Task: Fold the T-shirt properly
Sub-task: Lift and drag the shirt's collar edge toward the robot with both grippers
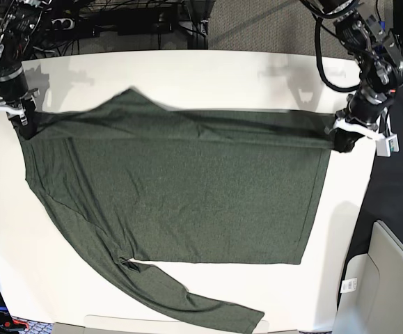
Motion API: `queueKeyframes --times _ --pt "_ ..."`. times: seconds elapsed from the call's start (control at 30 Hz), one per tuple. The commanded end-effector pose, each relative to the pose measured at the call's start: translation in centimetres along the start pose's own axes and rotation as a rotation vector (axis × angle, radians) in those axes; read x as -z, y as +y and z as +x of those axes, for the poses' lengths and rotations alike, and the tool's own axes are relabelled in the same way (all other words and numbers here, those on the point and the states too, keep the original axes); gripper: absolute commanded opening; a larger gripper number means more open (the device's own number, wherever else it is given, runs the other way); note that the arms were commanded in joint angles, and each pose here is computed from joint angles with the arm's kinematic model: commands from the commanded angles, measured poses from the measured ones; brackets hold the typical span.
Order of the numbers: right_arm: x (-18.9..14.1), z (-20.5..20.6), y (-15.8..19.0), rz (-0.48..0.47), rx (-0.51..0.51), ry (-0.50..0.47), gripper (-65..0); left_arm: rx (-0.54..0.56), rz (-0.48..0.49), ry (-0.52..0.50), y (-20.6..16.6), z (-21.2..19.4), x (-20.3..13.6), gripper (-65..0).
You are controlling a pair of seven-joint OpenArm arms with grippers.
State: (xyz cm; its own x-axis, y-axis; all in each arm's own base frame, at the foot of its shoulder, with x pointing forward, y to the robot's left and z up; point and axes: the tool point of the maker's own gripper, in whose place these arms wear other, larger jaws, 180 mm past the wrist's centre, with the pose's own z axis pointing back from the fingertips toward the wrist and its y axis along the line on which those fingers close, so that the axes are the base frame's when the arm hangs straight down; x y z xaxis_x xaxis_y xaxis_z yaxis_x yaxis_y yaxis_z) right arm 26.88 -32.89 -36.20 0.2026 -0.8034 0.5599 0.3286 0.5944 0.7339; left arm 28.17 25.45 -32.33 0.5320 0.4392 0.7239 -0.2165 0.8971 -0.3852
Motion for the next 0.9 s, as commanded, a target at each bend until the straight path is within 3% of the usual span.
queueKeyframes --times 0.0,0.5,0.7,0.87 --pt "0.2 2.0 1.2 0.042 -0.011 -0.055 -64.6 0.013 -0.015 -0.046 -0.4 1.6 0.0 -65.0" --pt "3.4 3.0 1.6 0.063 0.072 -0.081 -64.6 -0.056 -0.054 -0.058 -0.9 2.8 2.6 -65.0" --pt "4.1 3.1 1.1 0.054 0.108 -0.107 -64.3 -0.115 -0.06 -0.005 -0.3 1.4 4.3 -65.0" --pt "3.9 3.5 0.7 0.042 0.112 -0.137 -57.5 -0.159 -0.05 0.042 0.6 -0.5 5.3 -62.3"
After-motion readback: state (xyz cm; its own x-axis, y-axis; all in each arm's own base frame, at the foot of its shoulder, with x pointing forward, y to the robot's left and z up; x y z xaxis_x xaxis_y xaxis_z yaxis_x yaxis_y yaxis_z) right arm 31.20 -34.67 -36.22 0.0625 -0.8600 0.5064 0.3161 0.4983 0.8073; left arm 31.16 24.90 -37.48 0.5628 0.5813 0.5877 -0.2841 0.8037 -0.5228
